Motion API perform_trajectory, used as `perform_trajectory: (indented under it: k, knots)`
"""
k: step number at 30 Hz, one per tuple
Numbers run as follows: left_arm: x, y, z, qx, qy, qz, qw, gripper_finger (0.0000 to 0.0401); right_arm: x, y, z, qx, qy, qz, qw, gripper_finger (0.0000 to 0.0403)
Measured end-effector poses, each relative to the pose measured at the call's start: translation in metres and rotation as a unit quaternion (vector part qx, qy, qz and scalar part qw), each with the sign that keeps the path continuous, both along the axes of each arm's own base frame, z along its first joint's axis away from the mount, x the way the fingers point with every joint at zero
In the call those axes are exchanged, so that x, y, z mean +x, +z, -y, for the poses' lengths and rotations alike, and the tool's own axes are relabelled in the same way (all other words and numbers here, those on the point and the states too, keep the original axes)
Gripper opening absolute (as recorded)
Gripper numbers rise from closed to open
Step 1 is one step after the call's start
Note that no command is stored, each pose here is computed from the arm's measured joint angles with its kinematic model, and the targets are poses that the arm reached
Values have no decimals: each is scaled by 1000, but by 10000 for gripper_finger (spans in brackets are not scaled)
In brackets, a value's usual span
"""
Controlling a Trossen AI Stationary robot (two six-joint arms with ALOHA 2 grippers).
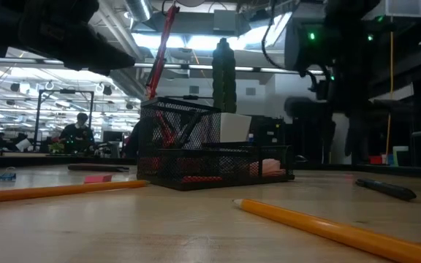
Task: Pick and place office supplies into organizer
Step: Put the pink binder clip into the black desk organizer
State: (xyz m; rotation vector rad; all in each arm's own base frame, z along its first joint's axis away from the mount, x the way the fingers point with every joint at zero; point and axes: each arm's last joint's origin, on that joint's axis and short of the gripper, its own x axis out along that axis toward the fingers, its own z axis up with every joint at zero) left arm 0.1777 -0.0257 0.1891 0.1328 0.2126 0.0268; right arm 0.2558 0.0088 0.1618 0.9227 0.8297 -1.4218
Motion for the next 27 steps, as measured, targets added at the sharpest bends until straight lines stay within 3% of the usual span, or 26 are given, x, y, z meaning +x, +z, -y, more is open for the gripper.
perform_trajectory:
  k: [7, 27]
  knots:
    - [-1, -5, 0, 5, 0, -29, 1000, 4, -1, -11, -1, -4, -68, 8, 998, 168]
    - [-2, -7, 0, 7, 0, -36, 999, 6, -4, -23, 0, -21, -152, -7, 988, 168]
